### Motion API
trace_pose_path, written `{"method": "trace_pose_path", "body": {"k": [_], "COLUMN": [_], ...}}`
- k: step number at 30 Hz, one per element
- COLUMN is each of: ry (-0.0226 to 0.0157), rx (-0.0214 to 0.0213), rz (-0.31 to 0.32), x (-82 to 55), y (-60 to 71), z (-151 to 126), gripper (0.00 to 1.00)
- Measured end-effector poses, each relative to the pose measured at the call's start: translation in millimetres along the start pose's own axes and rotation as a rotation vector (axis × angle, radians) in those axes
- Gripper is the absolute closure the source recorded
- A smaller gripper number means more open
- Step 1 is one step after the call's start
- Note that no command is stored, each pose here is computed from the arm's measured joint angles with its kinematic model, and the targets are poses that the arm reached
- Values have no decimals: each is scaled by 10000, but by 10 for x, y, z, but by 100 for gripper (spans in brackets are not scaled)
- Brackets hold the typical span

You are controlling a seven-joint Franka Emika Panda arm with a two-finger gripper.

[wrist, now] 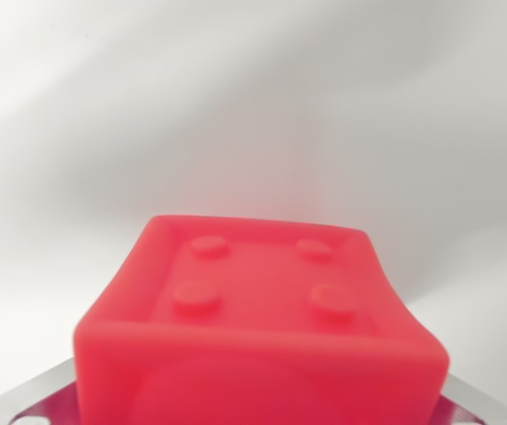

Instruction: Destack cube

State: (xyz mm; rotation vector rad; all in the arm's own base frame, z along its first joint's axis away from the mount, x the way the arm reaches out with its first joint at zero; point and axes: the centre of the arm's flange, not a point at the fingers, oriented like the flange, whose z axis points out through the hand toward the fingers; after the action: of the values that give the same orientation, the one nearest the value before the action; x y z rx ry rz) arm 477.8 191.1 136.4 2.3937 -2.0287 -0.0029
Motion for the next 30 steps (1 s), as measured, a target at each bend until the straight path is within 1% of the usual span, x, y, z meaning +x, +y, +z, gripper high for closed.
{"method": "trace_pose_path", "body": {"k": [1, 7, 17, 18, 30], "ry": [2, 4, 3, 3, 1], "rx": [-7, -8, 2, 2, 10], "rz": [0, 0, 0, 0, 0], "x": [0, 0, 1, 0, 0], "y": [2, -1, 0, 0, -3], "z": [28, 126, 209, 211, 210], "gripper": [100, 100, 100, 0, 0]}}
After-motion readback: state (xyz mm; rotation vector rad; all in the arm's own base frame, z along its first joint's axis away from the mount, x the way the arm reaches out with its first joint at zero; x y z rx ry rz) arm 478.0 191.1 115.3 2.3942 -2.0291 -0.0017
